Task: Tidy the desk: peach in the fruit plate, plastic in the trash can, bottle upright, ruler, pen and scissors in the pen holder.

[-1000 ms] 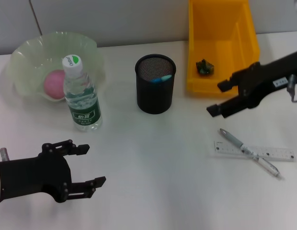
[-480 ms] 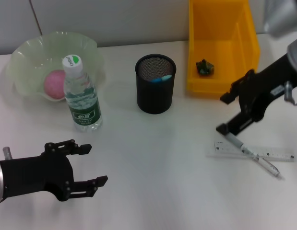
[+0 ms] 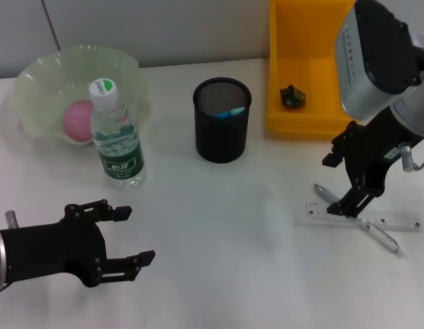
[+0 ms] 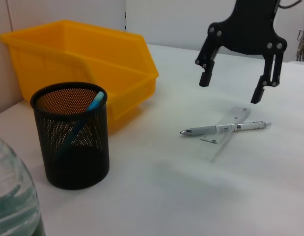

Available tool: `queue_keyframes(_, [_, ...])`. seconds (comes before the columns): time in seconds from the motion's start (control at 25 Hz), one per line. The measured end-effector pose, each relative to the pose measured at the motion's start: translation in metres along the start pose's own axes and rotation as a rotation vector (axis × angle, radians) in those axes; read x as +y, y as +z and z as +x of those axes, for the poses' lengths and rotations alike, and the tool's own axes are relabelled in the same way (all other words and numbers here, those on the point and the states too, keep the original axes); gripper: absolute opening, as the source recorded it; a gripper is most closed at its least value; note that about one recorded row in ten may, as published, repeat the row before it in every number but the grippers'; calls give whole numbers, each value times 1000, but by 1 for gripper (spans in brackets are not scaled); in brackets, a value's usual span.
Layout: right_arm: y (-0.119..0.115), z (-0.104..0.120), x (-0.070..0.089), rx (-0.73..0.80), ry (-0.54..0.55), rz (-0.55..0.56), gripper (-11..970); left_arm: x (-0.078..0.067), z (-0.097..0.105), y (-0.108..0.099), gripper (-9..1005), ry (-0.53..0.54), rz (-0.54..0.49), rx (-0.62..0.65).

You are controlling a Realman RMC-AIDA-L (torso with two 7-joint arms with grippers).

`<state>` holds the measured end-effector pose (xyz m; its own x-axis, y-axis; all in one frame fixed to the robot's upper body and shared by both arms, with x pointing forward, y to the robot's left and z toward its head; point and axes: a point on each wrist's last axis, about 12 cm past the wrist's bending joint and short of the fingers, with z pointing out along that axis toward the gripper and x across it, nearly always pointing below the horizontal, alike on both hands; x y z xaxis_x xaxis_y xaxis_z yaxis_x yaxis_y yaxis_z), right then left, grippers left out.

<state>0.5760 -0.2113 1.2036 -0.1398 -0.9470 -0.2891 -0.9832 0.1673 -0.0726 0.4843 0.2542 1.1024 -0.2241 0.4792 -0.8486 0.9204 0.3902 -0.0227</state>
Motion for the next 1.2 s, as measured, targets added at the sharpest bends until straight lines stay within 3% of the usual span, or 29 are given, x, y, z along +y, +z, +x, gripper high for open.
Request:
queue_keyframes(0.56, [33,13,-7,50,54,-17,801,-2,2,3,825,-16,10,3])
queue_keyframes(1.2, [55,7,-15,70,54,-23,795,0,4,8,824,-24,24,8])
